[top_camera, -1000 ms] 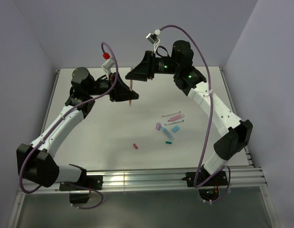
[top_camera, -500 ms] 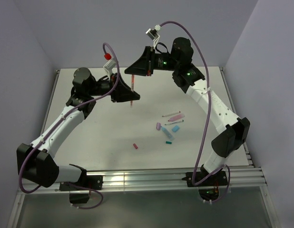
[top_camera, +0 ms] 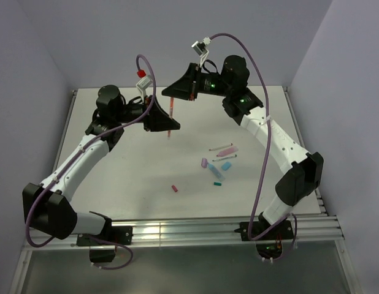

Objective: Insert the pens into the pen caps
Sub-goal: Place the pen at the center of the board.

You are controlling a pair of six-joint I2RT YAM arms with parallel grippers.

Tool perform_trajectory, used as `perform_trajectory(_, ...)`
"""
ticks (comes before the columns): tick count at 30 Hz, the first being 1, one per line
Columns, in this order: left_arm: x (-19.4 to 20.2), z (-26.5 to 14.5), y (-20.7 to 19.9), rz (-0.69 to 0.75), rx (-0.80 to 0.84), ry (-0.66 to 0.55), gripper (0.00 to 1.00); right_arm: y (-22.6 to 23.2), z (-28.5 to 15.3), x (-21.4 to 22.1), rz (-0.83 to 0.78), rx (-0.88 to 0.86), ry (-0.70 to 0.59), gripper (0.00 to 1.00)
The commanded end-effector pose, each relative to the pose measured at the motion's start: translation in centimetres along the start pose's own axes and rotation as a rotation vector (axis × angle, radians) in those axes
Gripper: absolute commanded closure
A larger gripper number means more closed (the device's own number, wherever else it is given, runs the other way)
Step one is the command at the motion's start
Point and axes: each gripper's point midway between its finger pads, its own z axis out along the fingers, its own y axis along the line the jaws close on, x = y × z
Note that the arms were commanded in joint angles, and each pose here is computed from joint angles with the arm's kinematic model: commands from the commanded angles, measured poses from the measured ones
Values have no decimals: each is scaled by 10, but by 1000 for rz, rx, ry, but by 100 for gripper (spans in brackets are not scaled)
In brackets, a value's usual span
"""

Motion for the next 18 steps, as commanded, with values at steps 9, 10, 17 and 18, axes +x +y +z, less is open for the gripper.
perform_trajectory(9, -70, -7, -13, 230, -74, -172, 100, -7, 9, 59, 64, 78, 89, 100)
perform_trajectory(10, -71, -7, -12, 228, -82, -173, 100, -10, 11, 58, 60, 93, 79, 100)
perform_trajectory(17, -82, -10, 6, 256, -196, -187, 100, -26, 20, 76, 100, 198, 114, 100)
perform_trajectory(18, -84, -10, 10, 261, -221, -190, 100, -27, 21, 79, 107, 207, 120, 100)
